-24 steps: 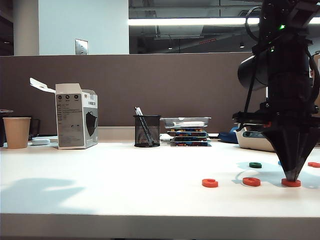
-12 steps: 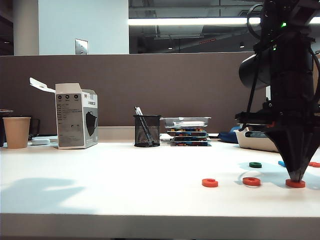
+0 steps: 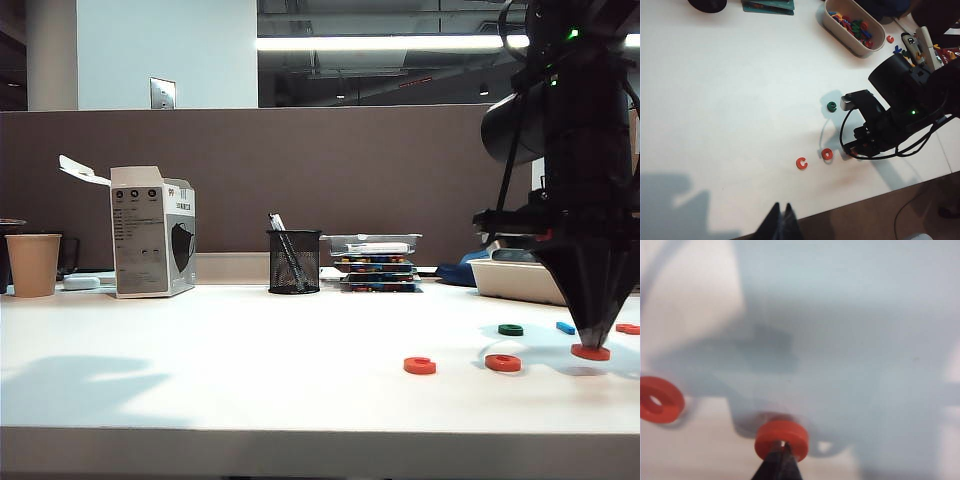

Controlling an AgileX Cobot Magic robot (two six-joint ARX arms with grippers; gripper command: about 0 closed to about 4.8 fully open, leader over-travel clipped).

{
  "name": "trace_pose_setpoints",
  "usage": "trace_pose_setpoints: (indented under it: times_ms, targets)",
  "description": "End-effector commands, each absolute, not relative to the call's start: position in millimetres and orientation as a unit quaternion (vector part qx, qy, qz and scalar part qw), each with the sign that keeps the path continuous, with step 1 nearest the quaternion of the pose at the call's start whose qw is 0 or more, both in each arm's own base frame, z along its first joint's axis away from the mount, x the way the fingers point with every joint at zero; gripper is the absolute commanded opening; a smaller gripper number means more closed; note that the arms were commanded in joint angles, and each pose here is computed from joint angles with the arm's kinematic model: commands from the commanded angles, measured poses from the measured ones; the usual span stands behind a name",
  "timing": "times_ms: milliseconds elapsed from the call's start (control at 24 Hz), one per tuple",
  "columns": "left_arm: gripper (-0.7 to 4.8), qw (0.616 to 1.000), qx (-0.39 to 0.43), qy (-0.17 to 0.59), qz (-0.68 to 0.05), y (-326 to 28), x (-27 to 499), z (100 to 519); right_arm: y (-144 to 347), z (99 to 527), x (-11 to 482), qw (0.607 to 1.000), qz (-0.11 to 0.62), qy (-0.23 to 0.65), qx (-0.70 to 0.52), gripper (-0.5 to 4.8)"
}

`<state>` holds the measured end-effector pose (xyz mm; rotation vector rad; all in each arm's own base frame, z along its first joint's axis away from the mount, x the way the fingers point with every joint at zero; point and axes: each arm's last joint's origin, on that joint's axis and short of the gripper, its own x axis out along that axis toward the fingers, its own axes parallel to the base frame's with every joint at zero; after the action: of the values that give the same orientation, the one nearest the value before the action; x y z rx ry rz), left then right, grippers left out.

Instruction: Select the appropriate letters from the row of letter magnets placed on the table to arrange into the word "cool".

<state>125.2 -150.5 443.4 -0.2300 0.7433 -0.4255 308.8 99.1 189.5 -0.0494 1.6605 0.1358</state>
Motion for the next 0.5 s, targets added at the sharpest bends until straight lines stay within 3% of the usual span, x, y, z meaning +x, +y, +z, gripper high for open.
trace_pose_setpoints:
  times_ms: [42, 499]
  targets:
    - [-0.04, 0.905, -0.113, 0.353, -0.209, -150.2, 124.7, 445.6, 99.2, 194.0, 308.2, 0.677, 0.062, 0.733, -0.023, -0.09]
    - [-0.04, 0.905, -0.113, 0.353, -0.209, -150.2, 124.7, 445.6, 98.9, 194.6, 307.1, 0.673, 0.064, 0.736, -0.026, -0.08]
